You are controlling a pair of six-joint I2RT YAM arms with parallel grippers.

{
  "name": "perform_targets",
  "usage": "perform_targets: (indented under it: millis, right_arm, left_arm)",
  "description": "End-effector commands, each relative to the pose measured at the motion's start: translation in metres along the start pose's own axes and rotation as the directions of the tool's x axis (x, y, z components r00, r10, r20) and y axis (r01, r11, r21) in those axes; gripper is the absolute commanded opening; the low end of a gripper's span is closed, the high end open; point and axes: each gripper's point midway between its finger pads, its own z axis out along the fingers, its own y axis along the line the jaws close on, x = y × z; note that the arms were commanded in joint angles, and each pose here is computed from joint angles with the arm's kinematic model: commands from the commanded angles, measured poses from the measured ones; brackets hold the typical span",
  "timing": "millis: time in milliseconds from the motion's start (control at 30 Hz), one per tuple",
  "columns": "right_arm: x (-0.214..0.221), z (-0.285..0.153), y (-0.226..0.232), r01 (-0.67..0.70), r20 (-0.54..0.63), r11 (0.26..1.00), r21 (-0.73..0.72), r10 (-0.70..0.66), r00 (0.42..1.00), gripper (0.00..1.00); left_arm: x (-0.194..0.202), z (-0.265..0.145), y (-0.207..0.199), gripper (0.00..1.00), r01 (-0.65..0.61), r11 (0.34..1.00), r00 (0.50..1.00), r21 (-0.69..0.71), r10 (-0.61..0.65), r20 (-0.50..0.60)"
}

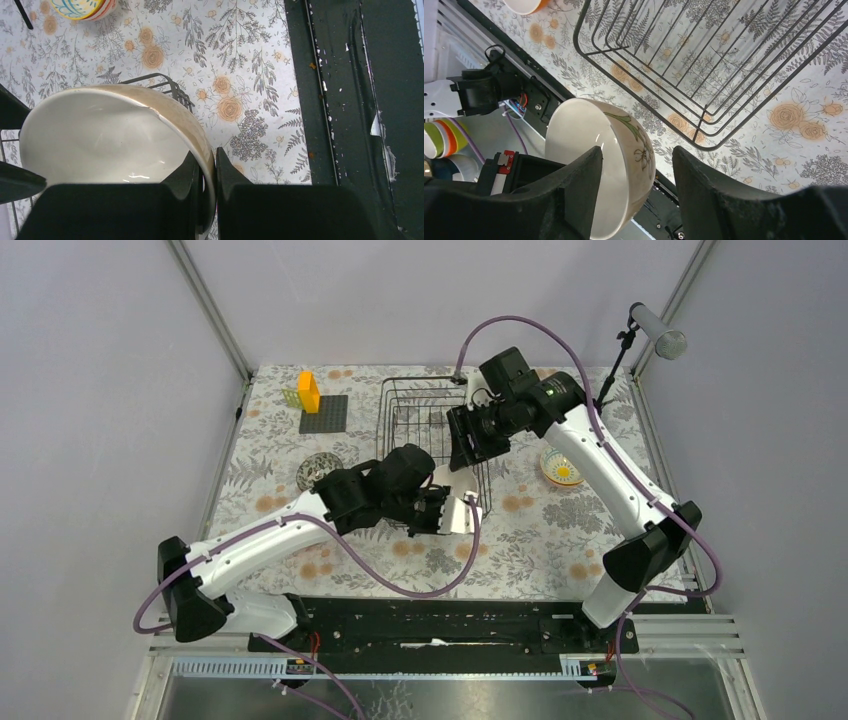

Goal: Unload the bowls from the dish rack

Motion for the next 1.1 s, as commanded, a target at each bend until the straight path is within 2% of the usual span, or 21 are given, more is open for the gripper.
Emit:
perform_targets:
  millis: [0,267,467,567,667,733,833,933,1067]
  right_arm:
    - [0.004,-0.002,-0.003,0.060,-0.012,0.996,0.058,-0.059,0.998,0.58]
    - [0.009,0.003,-0.013,0.103,-0.036,0.984,0.143,-0.099,0.994,0.44]
    - [0.018,0.008,-0.019,0.126,-0.071,0.974,0.189,-0.114,0.991,0.42]
    - [0.020,0.010,-0.021,0.131,-0.079,0.969,0.207,-0.117,0.990,0.33]
    - [0.022,0.012,-0.022,0.139,-0.090,0.966,0.217,-0.122,0.988,0.32]
    - [0.022,0.013,-0.023,0.139,-0.093,0.964,0.226,-0.121,0.988,0.21]
    - [0.020,0.013,-0.029,0.135,-0.089,0.956,0.260,-0.115,0.989,0.00]
    - [0.017,0.013,-0.037,0.131,-0.080,0.943,0.307,-0.111,0.991,0.00]
    - [0.011,0.004,-0.062,0.078,-0.025,0.887,0.455,-0.075,0.997,0.00]
  left_arm:
    - [-0.041,-0.010,0.030,0.00,-0.104,0.990,0.988,-0.099,0.114,0.102]
    - [-0.040,-0.005,0.038,0.00,-0.108,0.988,0.990,-0.114,0.117,0.077]
    - [-0.040,-0.005,0.041,0.00,-0.113,0.986,0.990,-0.124,0.122,0.070]
    - [-0.040,-0.005,0.042,0.00,-0.112,0.986,0.990,-0.126,0.121,0.069]
    - [-0.040,-0.006,0.043,0.00,-0.112,0.985,0.990,-0.131,0.122,0.069]
    - [-0.040,-0.007,0.043,0.01,-0.109,0.985,0.991,-0.136,0.118,0.066]
    - [-0.039,-0.007,0.042,0.26,-0.096,0.986,0.992,-0.135,0.106,0.067]
    - [-0.040,-0.010,0.046,0.53,-0.064,0.982,0.994,-0.180,0.079,0.082]
    - [-0.051,-0.026,0.064,0.73,0.010,0.947,0.986,-0.322,0.044,0.158]
